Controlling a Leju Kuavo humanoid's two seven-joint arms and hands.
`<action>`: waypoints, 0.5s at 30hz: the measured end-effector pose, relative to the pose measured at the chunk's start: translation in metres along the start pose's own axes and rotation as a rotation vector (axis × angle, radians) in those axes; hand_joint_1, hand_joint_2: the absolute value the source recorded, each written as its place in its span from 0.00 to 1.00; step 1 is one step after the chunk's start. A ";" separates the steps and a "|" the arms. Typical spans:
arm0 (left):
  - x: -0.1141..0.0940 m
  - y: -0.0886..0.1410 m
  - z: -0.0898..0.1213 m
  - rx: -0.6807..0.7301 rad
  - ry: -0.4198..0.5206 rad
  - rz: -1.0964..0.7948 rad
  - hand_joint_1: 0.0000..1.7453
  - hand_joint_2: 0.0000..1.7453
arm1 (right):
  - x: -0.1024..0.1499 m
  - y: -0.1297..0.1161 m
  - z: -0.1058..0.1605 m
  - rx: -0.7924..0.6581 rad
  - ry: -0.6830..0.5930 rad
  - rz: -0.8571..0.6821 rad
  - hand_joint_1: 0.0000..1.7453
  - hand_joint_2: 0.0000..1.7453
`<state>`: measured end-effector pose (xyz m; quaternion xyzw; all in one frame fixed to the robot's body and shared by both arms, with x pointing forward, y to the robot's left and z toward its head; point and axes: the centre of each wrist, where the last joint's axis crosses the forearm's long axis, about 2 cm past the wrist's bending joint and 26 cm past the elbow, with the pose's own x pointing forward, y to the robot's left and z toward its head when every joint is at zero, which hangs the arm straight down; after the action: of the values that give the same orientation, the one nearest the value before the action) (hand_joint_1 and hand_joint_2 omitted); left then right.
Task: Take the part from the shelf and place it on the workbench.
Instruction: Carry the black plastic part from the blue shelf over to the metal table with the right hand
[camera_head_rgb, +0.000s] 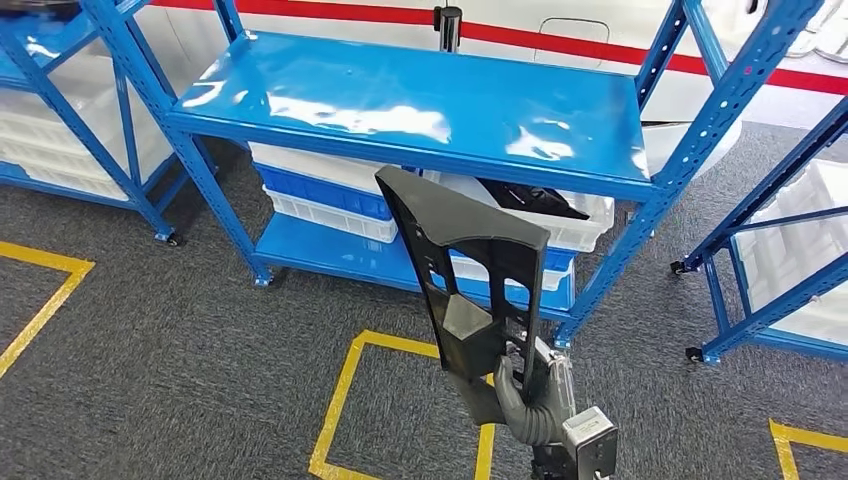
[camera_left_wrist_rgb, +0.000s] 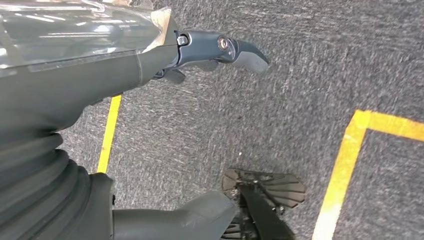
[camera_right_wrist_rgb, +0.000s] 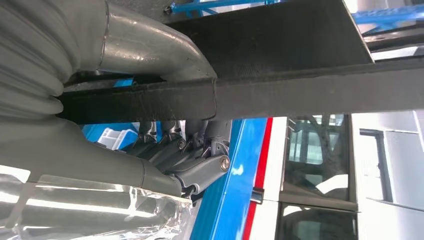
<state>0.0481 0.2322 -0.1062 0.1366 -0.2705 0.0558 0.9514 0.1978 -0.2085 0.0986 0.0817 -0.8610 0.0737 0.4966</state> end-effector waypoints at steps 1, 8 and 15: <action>0.000 0.000 0.000 0.002 0.005 0.002 0.00 1.00 | -0.001 0.000 0.001 0.004 0.000 0.004 1.00 1.00; -0.001 0.000 0.001 0.008 -0.007 0.011 0.00 1.00 | -0.004 0.005 0.005 0.025 0.002 0.028 1.00 1.00; 0.004 -0.002 -0.001 0.012 -0.051 0.018 0.00 1.00 | -0.004 0.010 0.010 0.041 -0.032 0.095 1.00 1.00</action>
<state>0.0520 0.2311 -0.1056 0.1409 -0.2954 0.0626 0.9429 0.1894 -0.2002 0.0899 0.0524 -0.8700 0.1136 0.4768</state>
